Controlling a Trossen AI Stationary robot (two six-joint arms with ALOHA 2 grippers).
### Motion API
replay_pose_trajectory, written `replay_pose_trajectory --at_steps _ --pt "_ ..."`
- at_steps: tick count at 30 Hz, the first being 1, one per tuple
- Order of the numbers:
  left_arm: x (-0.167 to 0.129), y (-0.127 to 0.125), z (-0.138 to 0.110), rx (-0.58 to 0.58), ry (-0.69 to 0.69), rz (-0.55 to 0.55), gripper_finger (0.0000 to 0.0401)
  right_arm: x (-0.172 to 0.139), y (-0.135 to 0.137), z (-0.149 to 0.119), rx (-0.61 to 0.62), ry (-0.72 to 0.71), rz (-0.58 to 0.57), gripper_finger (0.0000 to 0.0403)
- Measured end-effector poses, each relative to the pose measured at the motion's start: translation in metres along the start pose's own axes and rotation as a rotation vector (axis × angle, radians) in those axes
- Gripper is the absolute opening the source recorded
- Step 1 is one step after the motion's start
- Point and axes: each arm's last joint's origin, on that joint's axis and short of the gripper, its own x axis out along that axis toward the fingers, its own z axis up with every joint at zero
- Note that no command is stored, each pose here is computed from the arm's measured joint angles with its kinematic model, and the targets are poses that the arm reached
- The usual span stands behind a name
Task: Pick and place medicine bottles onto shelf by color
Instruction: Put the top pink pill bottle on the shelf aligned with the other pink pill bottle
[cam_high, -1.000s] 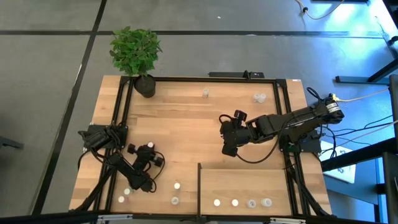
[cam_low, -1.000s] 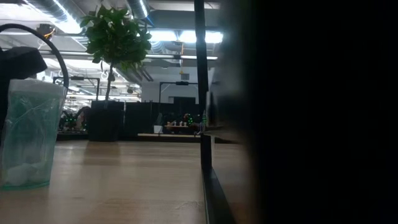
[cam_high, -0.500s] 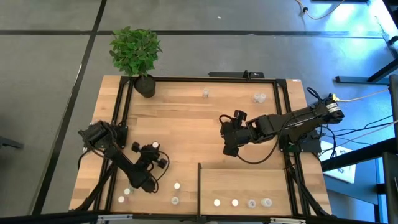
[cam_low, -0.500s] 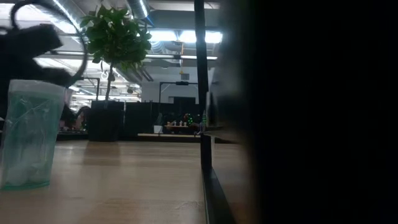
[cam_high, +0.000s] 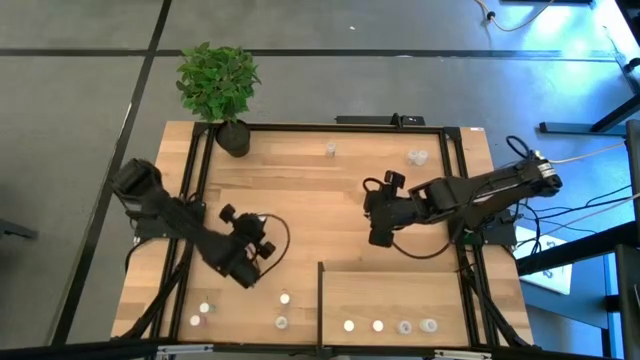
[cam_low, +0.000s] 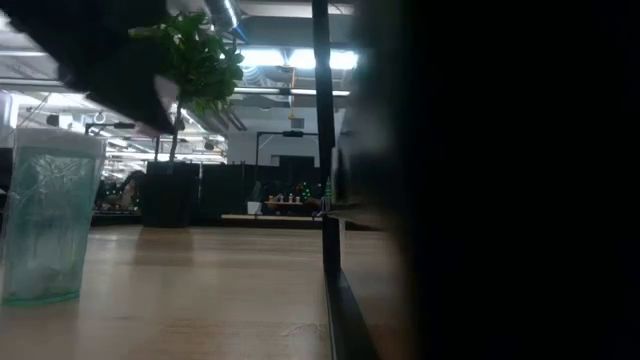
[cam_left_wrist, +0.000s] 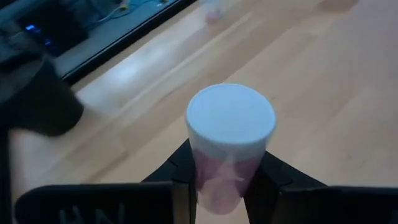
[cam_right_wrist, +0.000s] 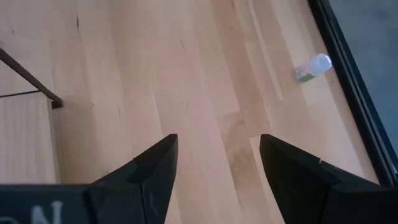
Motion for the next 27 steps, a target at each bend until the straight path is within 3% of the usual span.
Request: replay_pose_trajectory --at_steps 12,19,27 --pt "0.035 -0.001 0.064 0.108 0.004 -0.214 0.0075 -0.018 -0.011 -0.004 -0.008 -0.027 0.012 0.0229" --pt "0.061 -0.007 0.083 0.157 0.001 -0.483 0.0075 -0.019 -0.011 -0.006 -0.070 0.000 0.049 0.0229" --pt "0.076 -0.002 0.091 0.287 0.033 -0.670 0.0075 -0.015 -0.005 0.002 -0.193 -0.060 0.098 0.0229"
